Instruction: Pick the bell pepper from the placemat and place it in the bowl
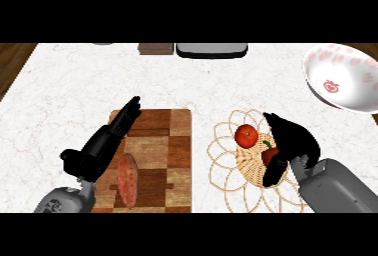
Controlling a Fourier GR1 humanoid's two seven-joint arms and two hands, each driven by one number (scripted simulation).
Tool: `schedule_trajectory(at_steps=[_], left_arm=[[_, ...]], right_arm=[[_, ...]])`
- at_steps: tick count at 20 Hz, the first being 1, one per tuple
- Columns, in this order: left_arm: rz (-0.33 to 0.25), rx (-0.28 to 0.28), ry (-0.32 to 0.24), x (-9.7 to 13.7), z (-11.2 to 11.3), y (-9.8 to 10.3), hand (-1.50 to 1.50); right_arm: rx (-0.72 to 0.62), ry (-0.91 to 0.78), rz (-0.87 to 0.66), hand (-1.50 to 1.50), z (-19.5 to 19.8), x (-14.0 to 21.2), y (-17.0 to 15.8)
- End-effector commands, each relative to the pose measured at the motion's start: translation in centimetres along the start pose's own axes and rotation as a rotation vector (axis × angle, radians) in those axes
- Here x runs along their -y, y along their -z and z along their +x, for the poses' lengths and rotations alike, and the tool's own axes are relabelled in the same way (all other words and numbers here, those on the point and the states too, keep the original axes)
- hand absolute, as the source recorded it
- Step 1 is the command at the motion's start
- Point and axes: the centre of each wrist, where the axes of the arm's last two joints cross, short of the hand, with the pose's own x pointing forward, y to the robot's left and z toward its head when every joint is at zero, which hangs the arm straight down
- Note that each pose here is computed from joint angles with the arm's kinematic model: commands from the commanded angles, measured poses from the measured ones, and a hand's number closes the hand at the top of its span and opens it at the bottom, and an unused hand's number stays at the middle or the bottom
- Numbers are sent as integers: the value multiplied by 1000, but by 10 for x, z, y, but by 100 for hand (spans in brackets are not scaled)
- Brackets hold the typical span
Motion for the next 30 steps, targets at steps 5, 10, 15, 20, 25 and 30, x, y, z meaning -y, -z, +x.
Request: schedule_trajectory(at_steps=[5,10,15,20,25,30], left_arm=[[2,6,2,-3,6,-2,0],[-3,-10,-5,-2,-1,-13,0],[5,19,-11,-17,-15,-3,0],[5,-7,-3,2,-13,5,0],[2,16,-5,-1,0,-7,0],[-27,3,-5,1,-5,-17,0]], right_arm=[[-126,-30,-50,-150,-14,-22,12],[-159,-33,-1,-150,-23,-38,26],[-154,-20,0,-150,-34,-35,40],[-108,19,0,-150,-48,-36,50],[-14,1,-69,150,-52,-62,47],[-12,-10,-128,150,-44,-30,58]])
